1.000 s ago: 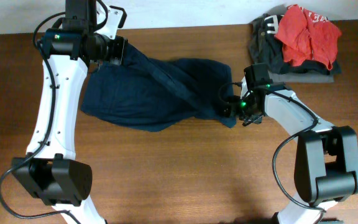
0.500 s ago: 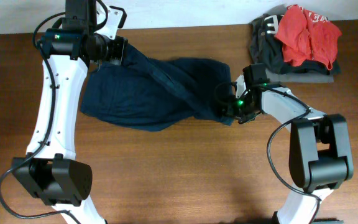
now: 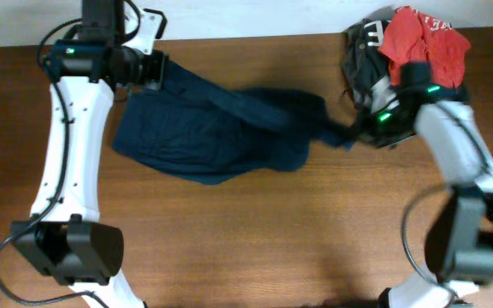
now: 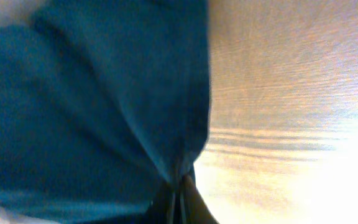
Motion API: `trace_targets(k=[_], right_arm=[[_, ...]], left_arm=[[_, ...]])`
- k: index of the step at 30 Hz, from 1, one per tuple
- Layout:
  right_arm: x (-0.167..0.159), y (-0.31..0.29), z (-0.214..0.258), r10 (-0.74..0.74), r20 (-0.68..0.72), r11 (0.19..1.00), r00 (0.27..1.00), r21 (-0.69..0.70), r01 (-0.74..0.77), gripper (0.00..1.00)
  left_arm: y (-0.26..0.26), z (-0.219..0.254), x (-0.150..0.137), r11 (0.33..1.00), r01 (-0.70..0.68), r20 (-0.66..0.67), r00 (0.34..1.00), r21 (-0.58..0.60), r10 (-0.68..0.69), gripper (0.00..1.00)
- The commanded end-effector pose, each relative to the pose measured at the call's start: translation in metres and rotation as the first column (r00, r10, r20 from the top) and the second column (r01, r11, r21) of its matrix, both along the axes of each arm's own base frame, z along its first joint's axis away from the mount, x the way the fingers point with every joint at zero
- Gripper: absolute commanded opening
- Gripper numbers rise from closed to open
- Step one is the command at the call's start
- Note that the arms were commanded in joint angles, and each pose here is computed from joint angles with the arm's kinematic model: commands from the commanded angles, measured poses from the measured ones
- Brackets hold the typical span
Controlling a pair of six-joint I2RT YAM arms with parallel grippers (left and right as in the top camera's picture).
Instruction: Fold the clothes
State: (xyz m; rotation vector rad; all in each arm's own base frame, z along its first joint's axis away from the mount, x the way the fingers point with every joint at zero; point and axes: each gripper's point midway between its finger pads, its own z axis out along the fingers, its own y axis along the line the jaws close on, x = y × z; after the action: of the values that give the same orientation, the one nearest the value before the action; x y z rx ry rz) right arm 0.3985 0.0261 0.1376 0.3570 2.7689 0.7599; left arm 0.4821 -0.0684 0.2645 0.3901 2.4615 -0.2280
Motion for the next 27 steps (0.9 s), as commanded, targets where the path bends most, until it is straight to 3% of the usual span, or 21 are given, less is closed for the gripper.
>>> trace_targets(k=[1,4,7,10,16,21,23,27], right_arm=[[-0.002,-0.029,0.101,0.014,0.237,0.996,0.972,-0.084,0.007,0.04],[-0.025,-0.042,0.172,-0.008,0.350,0.992,0.937,-0.118,0.053,0.04],[-0.046,-0.044,0.214,-0.019,0.422,0.987,0.907,-0.138,0.084,0.04],[-0.087,-0.044,0.267,-0.034,0.521,0.977,0.853,-0.163,0.138,0.04],[-0.161,-0.038,0.322,-0.036,0.640,0.949,0.767,-0.219,0.228,0.04],[-0.222,-0.022,0.344,-0.023,0.707,0.919,0.706,-0.263,0.294,0.04],[-0.246,-0.018,0.347,-0.027,0.720,0.899,0.694,-0.287,0.332,0.04],[-0.266,-0.014,0.353,-0.015,0.755,0.877,0.656,-0.305,0.371,0.04]], left_arm=[[0.022,0.095,-0.022,0.999,-0.050,0.220,0.974,-0.018,0.053,0.01],[0.036,0.142,-0.054,0.996,-0.081,0.321,0.943,-0.024,0.084,0.01],[0.039,0.181,-0.089,0.996,-0.085,0.409,0.908,-0.030,0.090,0.01],[0.038,0.231,-0.145,0.996,-0.080,0.530,0.843,-0.039,0.089,0.01],[0.036,0.291,-0.244,0.996,-0.070,0.702,0.707,-0.052,0.087,0.01],[0.035,0.313,-0.316,0.996,-0.063,0.789,0.609,-0.059,0.085,0.01],[0.035,0.306,-0.336,0.996,-0.064,0.782,0.618,-0.059,0.086,0.01],[0.041,0.284,-0.339,0.993,-0.107,0.726,0.679,-0.050,0.110,0.01]])
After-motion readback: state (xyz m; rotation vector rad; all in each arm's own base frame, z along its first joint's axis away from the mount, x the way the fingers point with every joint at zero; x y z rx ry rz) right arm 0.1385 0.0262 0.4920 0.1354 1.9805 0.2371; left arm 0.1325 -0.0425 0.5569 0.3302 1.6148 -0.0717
